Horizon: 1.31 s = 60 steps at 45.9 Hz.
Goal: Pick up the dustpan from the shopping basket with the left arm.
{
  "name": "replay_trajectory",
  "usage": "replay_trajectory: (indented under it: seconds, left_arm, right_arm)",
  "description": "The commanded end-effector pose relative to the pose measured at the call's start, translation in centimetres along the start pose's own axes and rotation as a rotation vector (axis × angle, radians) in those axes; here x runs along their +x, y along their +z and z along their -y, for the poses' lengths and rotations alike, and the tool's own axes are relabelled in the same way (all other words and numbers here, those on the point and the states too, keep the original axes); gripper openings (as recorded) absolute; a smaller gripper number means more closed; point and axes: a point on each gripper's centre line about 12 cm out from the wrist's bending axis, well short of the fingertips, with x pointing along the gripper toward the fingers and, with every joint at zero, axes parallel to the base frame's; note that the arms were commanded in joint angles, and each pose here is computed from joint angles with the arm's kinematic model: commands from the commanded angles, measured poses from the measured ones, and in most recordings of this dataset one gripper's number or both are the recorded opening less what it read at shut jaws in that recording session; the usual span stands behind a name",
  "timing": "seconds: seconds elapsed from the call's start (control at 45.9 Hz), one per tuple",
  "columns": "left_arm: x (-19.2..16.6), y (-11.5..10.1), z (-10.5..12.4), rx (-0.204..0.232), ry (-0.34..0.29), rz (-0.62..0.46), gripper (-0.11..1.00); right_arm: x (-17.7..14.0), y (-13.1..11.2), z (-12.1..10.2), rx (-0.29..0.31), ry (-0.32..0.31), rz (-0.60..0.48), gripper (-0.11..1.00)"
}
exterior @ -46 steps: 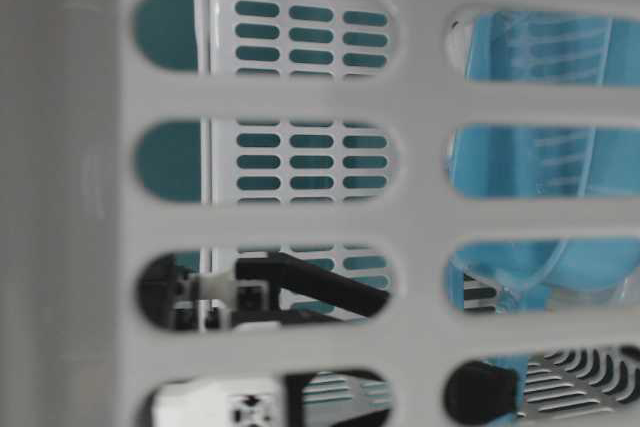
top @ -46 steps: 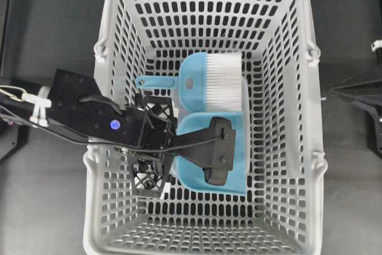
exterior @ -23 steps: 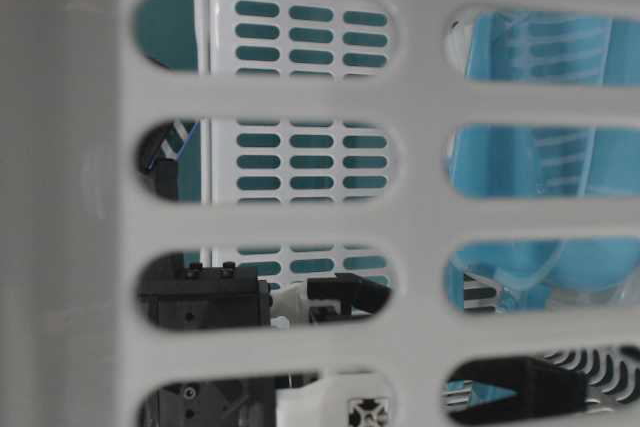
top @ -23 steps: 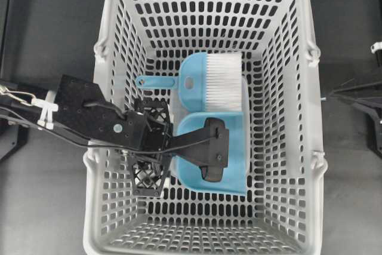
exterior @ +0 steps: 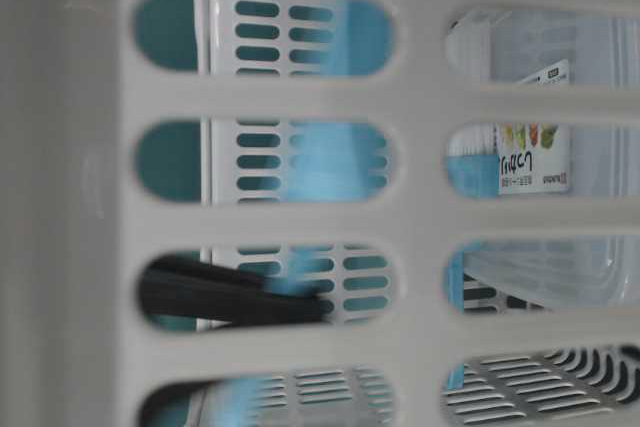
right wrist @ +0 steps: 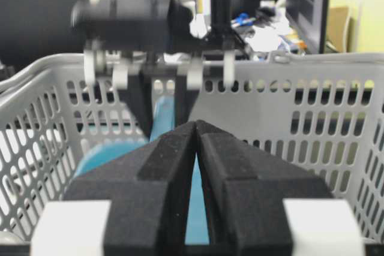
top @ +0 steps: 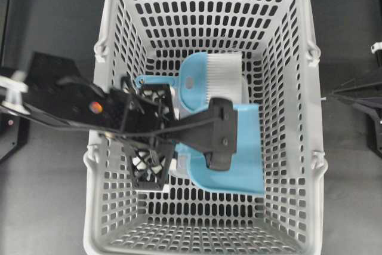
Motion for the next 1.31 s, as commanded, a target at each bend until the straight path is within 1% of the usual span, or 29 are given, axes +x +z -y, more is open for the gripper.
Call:
replay_trajectory:
  seconds: [0.0, 0.131, 0.239, 0.414, 0.501, 1.284]
  left_arm:
    - [-4.6, 1.5, -0.9, -0.022, 0.001, 0.098, 0.30]
    - [-8.1, 2.5, -2.0, -0.049, 0.007, 0.158, 0.30]
    - [-9.7, 2.7, -2.4, -0.049, 0.014, 0.169, 0.30]
    - [-9.6, 2.5, -2.4, -0.013, 0.017, 0.144, 0.30]
    - [-9.6, 2.5, -2.3, -0.008, 0.016, 0.144, 0.30]
    - [-9.5, 2.3, -2.3, -0.006, 0.016, 0.138, 0.30]
  right_arm:
    - [0.1, 0.2, -0.1, 0.005, 0.002, 0.006, 0.00]
    - [0.1, 0.2, -0.1, 0.003, 0.002, 0.008, 0.00]
    - [0.1, 0.2, -0.1, 0.005, 0.002, 0.008, 0.00]
    - [0.1, 0.2, -0.1, 0.005, 0.002, 0.008, 0.00]
    - [0.1, 0.2, -0.1, 0.005, 0.002, 0.008, 0.00]
    - [0.1, 0.2, -0.1, 0.005, 0.002, 0.008, 0.00]
